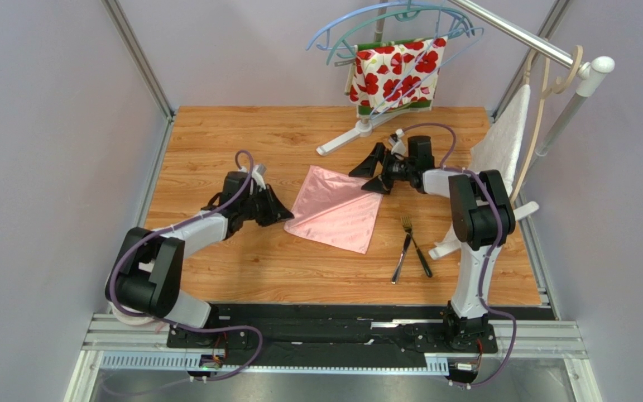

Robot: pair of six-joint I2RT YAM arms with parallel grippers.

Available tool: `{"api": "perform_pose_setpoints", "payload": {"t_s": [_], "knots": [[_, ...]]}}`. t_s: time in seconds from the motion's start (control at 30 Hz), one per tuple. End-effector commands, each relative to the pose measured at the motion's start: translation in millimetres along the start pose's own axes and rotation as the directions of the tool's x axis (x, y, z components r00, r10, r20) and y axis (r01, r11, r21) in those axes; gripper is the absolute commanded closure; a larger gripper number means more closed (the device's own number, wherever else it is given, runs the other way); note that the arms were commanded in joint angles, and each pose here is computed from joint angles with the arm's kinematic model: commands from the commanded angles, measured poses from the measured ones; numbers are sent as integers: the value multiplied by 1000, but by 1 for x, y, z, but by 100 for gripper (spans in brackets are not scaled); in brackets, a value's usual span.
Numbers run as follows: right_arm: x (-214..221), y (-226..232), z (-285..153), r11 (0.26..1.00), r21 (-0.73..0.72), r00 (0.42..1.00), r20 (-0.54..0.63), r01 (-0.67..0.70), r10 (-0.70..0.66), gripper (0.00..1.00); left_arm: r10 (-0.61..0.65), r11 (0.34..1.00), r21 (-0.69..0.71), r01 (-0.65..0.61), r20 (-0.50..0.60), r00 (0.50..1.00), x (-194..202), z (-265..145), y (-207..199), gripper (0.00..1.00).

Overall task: Fold the napkin into a case and place the utensils inside
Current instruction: Smooth out the upper triangle-folded napkin at the center of the board.

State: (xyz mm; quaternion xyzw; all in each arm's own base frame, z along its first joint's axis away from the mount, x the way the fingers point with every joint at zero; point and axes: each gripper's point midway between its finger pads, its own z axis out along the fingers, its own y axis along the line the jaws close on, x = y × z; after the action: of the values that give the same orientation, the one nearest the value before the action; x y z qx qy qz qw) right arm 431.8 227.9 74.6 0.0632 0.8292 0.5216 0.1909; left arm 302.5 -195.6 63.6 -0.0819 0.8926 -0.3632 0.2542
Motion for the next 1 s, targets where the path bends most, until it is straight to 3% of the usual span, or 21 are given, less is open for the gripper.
{"api": "perform_pose_setpoints", "payload": {"t_s": [0.0,0.17,0.37,0.5,0.7,0.87,0.97], "knots": [[0,52,0,991,2,990,25,137,-137,8,88,989,117,-89,11,996,-24,7,-47,87],[38,70,34,989,-73,989,-62,129,-134,8,68,983,172,-63,-20,998,-36,46,-63,91],[51,43,44,995,-69,991,-108,71,-78,9,26,1000,4,-26,-37,999,-26,70,-12,92],[44,18,33,997,-52,992,-114,54,-60,9,-4,998,-61,0,-68,998,-2,66,16,92],[20,-18,7,997,32,994,-82,71,-68,9,-16,998,-54,12,-77,997,20,53,24,93],[2,-4,-2,989,56,990,-50,138,-135,9,38,998,55,-35,-52,998,16,27,-9,88],[-1,11,-8,981,97,985,-53,166,-162,9,91,993,75,-89,-27,995,1,8,-32,78]]}}
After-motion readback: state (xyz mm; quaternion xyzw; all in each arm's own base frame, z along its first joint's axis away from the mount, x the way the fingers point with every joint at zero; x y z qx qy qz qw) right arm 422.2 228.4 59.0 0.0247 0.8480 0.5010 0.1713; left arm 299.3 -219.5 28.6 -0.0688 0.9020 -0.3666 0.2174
